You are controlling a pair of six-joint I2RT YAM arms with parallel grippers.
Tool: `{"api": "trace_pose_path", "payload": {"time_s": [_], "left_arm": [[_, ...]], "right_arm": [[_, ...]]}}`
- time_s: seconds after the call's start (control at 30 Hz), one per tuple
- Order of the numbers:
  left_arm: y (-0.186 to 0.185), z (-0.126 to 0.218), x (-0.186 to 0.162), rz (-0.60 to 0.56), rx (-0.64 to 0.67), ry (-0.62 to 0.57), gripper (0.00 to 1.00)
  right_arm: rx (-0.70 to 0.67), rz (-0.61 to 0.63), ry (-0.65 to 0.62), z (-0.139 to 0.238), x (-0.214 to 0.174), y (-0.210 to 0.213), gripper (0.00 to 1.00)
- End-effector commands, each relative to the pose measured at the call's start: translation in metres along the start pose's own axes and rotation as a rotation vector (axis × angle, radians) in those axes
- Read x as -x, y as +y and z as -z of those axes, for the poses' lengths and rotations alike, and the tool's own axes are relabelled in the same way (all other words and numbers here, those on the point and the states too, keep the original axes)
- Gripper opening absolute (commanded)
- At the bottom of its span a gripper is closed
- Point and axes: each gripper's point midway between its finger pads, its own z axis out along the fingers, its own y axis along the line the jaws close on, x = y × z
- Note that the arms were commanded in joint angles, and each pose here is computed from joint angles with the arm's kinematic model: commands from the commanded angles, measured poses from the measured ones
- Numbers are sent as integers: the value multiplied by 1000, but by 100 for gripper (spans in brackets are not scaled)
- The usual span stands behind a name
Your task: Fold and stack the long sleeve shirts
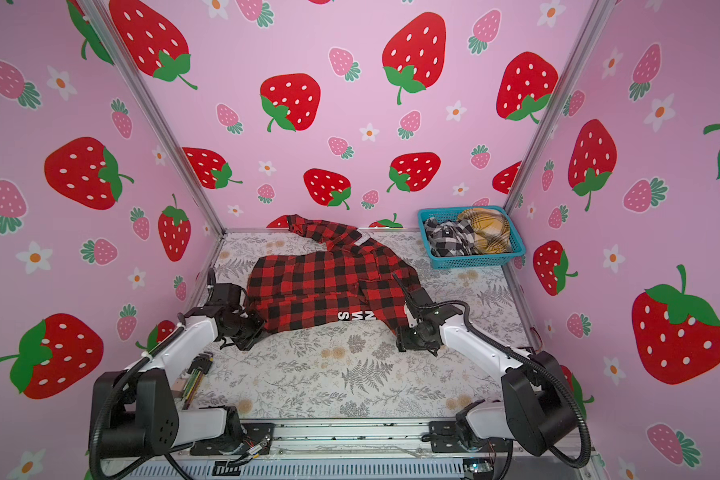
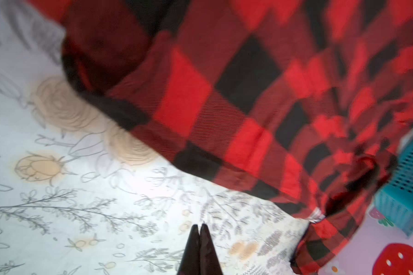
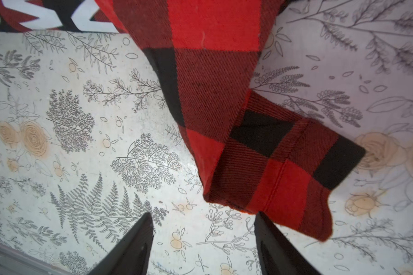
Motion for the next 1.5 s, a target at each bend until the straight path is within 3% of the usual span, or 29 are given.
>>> {"api": "trace_pose_path", "payload": {"time_s": [0.0,0.07,0.2,0.33,0.4,0.5,0.67,0.7,0.77,0.93,1.13,1.2,1.37,1.47], "left_arm": [[-27,25,7,-92,-40,-56,0],[-41,35,10,-146,-56,-90,0],[-67,45,10,-228,-102,-124,0],[-88,48,6,-269,-132,-121,0],[-97,52,5,-290,-148,-130,0],[-109,59,4,-327,-167,-142,0],[-128,75,3,-334,-248,-167,0],[-131,77,1,-326,-273,-166,3],[-135,78,-4,-300,-323,-153,25],[-129,67,-16,-224,-354,-85,48],[-138,51,-47,-69,-479,53,67],[-146,52,-58,-61,-513,69,79],[-144,64,-48,-74,-479,-22,78],[-139,62,-43,-125,-414,-45,78]], "right_arm": [[-29,16,32,-12,-7,1,61],[-59,31,41,-18,-5,2,54],[-103,57,30,-26,12,4,52],[-91,97,29,-22,31,21,9],[-51,115,-12,-4,48,37,0],[81,135,-117,41,85,72,0],[449,65,-265,111,137,128,0],[503,49,-276,117,142,134,0],[611,17,-311,124,152,148,0],[841,-92,-349,121,165,172,0],[938,-216,-416,116,183,179,0],[1003,-269,-437,118,188,186,0],[1069,-287,-463,119,212,219,0],[1028,-291,-429,97,219,234,0]]}}
